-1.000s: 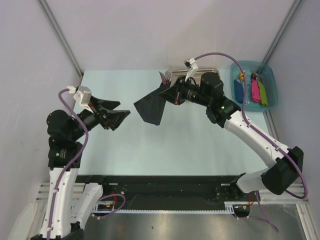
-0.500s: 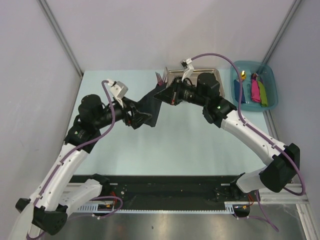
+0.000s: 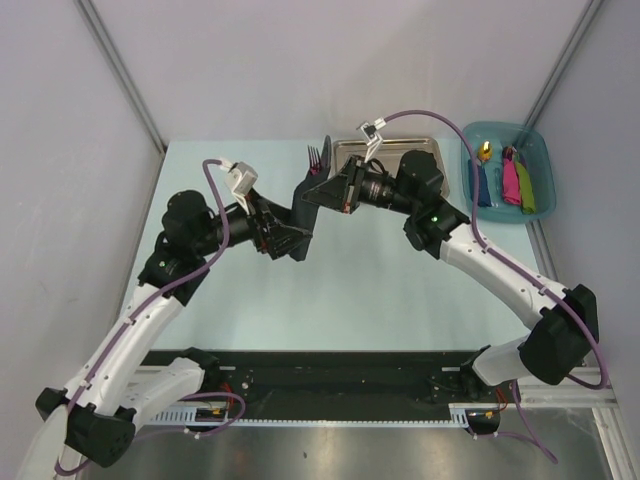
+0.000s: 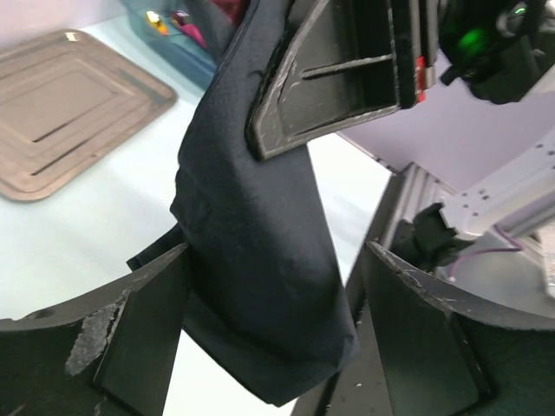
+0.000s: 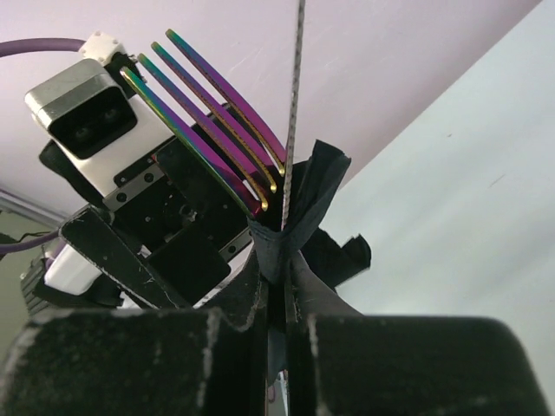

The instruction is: Place the utensils on the paper napkin and roll it up

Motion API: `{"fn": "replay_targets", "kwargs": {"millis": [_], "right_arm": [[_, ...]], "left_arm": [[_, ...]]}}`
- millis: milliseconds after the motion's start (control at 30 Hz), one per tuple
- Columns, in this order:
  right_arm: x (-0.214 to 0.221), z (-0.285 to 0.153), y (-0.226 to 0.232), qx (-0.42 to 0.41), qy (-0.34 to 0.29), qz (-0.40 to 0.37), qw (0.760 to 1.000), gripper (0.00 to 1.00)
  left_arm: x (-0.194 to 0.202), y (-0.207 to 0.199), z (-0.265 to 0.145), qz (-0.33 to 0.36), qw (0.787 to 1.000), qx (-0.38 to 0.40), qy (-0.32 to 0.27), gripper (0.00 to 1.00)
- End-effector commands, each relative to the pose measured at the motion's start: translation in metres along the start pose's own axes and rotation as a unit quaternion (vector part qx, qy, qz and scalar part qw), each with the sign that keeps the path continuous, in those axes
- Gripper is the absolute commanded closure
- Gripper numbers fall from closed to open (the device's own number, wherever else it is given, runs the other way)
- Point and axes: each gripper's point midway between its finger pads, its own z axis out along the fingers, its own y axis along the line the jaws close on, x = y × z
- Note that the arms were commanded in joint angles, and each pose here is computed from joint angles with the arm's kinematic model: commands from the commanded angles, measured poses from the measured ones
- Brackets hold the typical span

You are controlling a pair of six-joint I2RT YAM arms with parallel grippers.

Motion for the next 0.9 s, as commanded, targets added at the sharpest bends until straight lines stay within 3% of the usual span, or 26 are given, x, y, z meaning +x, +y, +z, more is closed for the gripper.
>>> {"fn": "replay_targets", "kwargs": {"millis": [0, 467, 567, 733, 867], "right_arm": [[-0.019, -0.009, 0.044, -0.078, -0.029, -0.029, 0.996, 1.00], [-0.036, -0.022, 0.040, -0.063, -0.053, -0.055, 0.995, 1.00], [-0.038, -0.024, 0.041, -0.067, -0.054, -0.058, 0.995, 1.00], [-0.036, -0.027, 0.045, -0.080, -0.051, -0.061, 0.994, 1.00], [-0.035, -0.027, 0.050, -0.091, -0.048, -0.069, 0.992, 1.00]], "left_arm": [[-0.008, -0.027, 0.001, -0.033, 0.997, 0.068, -0.017, 0.19], [0.021, -0.021, -0.018, -0.072, 0.996, 0.041, 0.012, 0.18], [0.019, -0.015, -0.031, -0.094, 0.995, 0.041, -0.011, 0.19], [0.015, -0.007, -0.042, -0.180, 0.980, 0.072, -0.036, 0.36], [0.000, -0.020, -0.045, -0.185, 0.974, 0.112, -0.063, 0.42]]}}
